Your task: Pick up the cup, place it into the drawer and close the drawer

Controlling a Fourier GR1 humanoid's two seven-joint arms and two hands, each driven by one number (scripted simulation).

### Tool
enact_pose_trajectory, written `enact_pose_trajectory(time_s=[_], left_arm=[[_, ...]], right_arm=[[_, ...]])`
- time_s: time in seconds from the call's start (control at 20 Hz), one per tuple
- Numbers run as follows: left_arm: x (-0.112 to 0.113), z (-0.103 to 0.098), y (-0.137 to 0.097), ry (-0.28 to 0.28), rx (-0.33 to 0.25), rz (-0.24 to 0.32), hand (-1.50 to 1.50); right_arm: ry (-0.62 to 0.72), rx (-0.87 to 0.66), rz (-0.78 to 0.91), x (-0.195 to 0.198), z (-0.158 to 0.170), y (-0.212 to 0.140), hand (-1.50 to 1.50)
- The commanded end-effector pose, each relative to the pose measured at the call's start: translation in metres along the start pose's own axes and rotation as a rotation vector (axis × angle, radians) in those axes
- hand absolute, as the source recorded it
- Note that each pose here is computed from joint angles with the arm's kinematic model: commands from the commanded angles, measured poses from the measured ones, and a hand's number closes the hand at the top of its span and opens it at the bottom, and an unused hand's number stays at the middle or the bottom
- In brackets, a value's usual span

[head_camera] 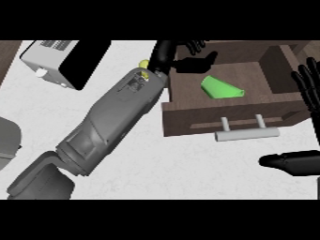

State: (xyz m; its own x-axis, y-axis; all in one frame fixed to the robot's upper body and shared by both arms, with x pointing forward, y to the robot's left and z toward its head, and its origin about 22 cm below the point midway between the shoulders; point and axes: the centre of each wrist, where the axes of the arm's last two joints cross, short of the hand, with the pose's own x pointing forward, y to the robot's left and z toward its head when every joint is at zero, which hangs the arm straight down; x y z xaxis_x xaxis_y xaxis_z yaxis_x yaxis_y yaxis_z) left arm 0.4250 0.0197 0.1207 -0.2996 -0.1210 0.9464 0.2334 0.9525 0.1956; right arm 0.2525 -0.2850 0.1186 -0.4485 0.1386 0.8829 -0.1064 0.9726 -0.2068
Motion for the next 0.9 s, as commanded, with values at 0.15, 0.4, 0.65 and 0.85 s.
enact_pose_trajectory(time_s=[0.15, 0.4, 0.65, 0.85], left_arm=[[-0.009, 0.006, -0.008, 0.079, -0.056, -0.139, -1.5], [-0.016, 0.013, -0.011, 0.008, 0.014, -0.123, -1.5], [0.01, 0.006, -0.021, -0.095, 0.026, -0.048, -1.5], [0.03, 0.004, -0.031, -0.131, 0.054, 0.036, -1.5]], right_arm=[[-0.013, -0.001, 0.008, -0.002, 0.0, -0.003, -1.5], [-0.037, 0.013, -0.022, -0.008, -0.003, 0.003, -1.5], [-0.058, 0.054, -0.202, -0.006, 0.005, -0.007, -1.5], [-0.044, 0.162, -0.13, 0.004, 0.004, -0.004, 1.5]])
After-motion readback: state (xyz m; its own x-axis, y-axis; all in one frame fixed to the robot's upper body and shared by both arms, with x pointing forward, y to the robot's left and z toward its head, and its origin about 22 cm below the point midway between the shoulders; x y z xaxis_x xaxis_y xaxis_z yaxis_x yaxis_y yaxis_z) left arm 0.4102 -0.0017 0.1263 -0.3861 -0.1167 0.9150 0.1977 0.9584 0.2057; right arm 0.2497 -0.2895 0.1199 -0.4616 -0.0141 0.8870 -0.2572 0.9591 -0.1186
